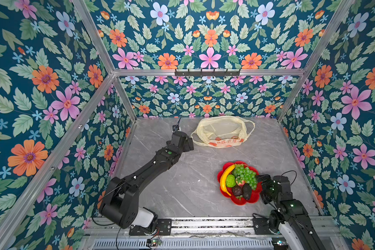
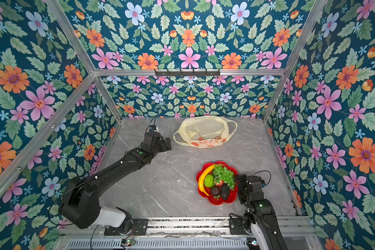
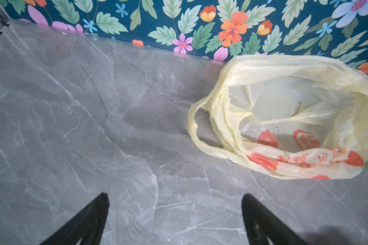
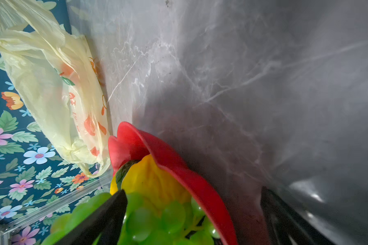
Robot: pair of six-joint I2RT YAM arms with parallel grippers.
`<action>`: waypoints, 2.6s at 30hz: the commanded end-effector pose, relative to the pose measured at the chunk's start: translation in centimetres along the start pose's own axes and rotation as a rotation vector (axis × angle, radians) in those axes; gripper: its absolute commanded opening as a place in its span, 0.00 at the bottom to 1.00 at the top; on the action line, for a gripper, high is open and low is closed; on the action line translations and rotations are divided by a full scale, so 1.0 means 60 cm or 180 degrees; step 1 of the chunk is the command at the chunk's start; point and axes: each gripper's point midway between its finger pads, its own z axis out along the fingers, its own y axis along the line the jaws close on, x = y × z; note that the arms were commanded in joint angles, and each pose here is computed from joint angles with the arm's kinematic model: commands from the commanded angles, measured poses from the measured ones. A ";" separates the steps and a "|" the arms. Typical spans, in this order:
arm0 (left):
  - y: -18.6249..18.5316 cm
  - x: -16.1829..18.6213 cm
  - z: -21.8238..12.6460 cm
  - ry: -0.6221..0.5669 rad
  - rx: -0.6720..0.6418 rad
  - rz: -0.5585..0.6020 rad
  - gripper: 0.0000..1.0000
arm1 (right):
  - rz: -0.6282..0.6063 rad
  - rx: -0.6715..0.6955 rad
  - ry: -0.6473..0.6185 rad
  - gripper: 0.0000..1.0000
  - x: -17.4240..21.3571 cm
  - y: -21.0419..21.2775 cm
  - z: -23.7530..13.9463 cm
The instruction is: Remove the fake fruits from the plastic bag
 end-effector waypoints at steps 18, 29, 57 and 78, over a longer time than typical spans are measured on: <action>0.081 0.002 -0.057 -0.0495 -0.0306 -0.0329 1.00 | -0.0105 -0.0375 0.0007 0.99 0.050 0.105 0.055; 0.106 0.012 -0.071 -0.0512 -0.0409 -0.0305 1.00 | -0.0216 -0.0378 0.0102 0.99 0.093 0.156 0.109; 0.143 0.012 -0.086 -0.0610 -0.0683 -0.0226 1.00 | -0.0501 -0.0208 0.0231 0.99 0.139 0.212 0.196; 0.313 -0.016 -0.082 -0.1363 -0.1955 0.0048 1.00 | -0.3570 0.0326 -0.1507 0.99 -0.109 0.283 0.058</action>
